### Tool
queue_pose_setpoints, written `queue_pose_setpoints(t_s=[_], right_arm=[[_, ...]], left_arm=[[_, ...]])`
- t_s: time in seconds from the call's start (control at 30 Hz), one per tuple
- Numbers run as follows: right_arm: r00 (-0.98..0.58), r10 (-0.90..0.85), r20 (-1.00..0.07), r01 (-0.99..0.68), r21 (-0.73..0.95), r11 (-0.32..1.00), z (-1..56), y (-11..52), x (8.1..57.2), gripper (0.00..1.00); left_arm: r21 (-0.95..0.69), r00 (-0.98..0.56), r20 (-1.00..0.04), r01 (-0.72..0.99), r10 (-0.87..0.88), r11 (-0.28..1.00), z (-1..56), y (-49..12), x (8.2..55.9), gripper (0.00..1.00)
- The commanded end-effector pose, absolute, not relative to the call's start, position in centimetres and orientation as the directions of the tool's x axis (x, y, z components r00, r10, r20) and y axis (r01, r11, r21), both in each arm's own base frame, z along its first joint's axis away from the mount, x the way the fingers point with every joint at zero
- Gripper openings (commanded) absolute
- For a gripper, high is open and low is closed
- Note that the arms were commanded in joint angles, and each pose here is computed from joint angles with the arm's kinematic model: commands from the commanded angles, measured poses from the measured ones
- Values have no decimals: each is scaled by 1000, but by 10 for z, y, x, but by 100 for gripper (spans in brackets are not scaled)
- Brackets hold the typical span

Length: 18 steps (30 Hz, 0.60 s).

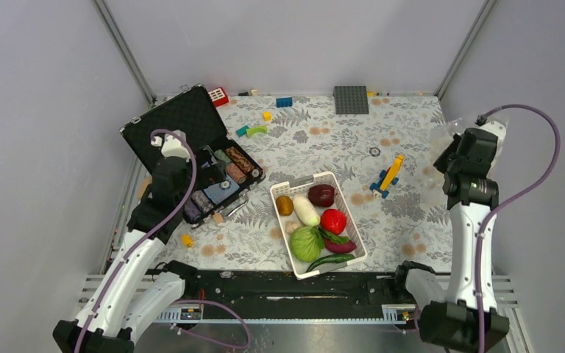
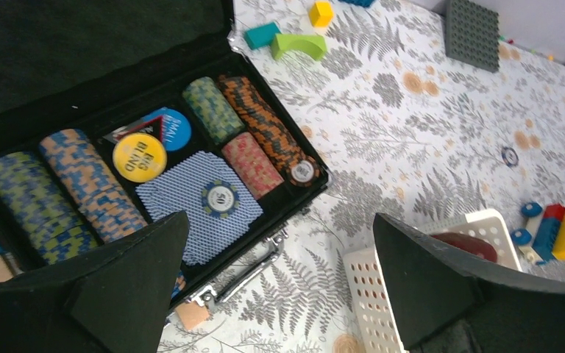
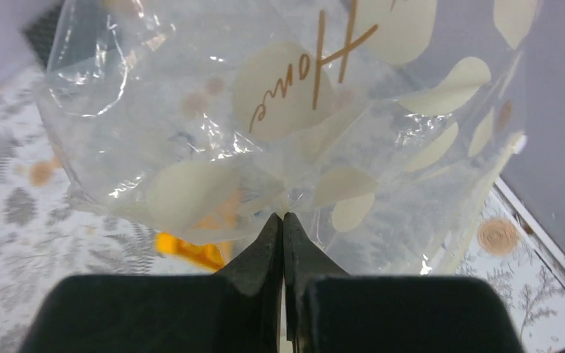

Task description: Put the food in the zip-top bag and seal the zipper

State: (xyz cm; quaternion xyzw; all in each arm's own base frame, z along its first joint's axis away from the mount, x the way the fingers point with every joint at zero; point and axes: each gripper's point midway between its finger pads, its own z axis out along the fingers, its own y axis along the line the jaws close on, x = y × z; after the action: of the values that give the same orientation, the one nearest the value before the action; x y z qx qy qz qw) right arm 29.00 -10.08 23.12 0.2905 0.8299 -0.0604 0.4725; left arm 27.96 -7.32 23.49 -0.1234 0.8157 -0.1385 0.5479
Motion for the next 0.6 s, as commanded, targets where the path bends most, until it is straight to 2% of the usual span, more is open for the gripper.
queue_pose_setpoints(t_s=[0.0, 0.13, 0.23, 0.4, 0.57], right_arm=[[-356, 332, -874, 428, 164, 889, 286, -63, 280, 0], [-408, 171, -897, 158, 115, 981, 312, 9, 285, 0], [-444, 11, -896, -59, 42, 997, 316, 64, 285, 0], [-451, -231, -862, -401, -35, 915, 307, 158, 274, 0], [-446, -382, -810, -567, -74, 820, 283, 229, 267, 0]], left_arm=[[-430, -386, -848, 98, -364, 897, 253, -104, 283, 99], [-480, -426, -829, 209, -362, 852, 257, -128, 279, 99], [-516, -457, -814, 285, -358, 808, 263, -144, 275, 99], [-581, -507, -781, 377, -364, 721, 268, -167, 265, 99], [-653, -566, -736, 445, -373, 613, 275, -189, 255, 99]])
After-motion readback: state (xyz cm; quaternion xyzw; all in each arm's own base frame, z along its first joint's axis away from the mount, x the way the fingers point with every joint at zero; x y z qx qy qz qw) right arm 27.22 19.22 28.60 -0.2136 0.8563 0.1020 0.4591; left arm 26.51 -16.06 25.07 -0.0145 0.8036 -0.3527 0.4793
